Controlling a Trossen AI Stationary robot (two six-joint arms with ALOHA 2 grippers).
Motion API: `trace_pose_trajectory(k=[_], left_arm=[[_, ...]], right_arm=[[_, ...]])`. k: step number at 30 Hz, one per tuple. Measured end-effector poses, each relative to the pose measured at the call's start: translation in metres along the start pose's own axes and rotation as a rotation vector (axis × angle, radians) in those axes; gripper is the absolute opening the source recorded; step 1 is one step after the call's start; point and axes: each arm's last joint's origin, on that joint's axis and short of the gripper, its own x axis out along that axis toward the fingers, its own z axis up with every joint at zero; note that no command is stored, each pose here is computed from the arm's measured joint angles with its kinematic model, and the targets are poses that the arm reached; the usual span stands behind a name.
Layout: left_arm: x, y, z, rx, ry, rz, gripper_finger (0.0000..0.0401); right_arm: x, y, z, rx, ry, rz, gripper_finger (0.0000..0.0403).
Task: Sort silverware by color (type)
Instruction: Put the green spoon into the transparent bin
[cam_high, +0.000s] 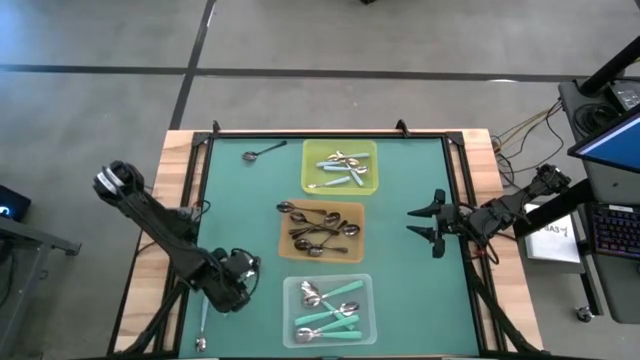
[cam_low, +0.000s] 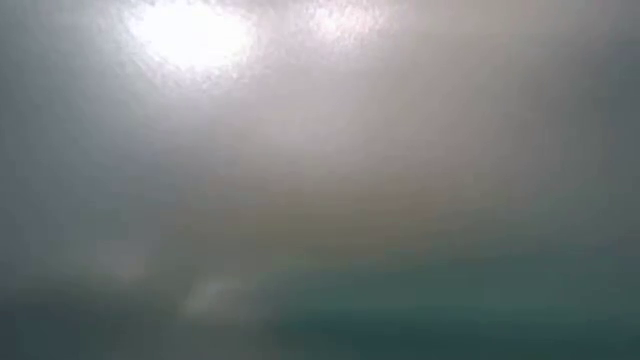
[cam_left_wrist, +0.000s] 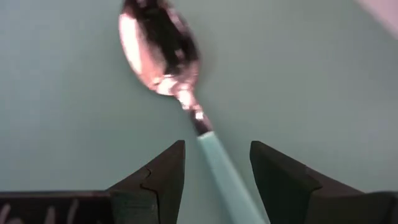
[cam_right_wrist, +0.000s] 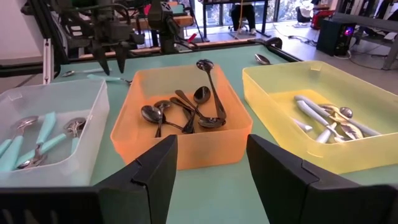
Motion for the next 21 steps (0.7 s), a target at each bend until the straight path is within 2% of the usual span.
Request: trace_pose_trajectory(k=[3, 10, 16, 18, 21], left_arm=[[0.004, 0.002, -0.001, 0.007, 0.005, 0.036, 0.0164], [0.012, -0.004, -0.001, -0.013, 0.007, 0.015, 0.0164], [0.027, -0.002, -0.004, -0.070, 0.011, 0.094, 0.0161], [0.031, -0.002, -0.005, -0.054, 0.011, 0.120, 0.0153], [0.034, -0.005, -0.005, 0.030, 0.001, 0.143, 0.0125]], right_arm=[[0.000, 0.000, 0.000, 0.000, 0.000, 0.000, 0.0185], [0.000, 0.000, 0.000, 0.000, 0.000, 0.000, 0.0185], [0.000, 0.000, 0.000, 0.000, 0.000, 0.000, 0.0185], [0.000, 0.000, 0.000, 0.000, 0.000, 0.001, 0.0185], [0.000, 0.000, 0.000, 0.000, 0.000, 0.000, 0.0185]])
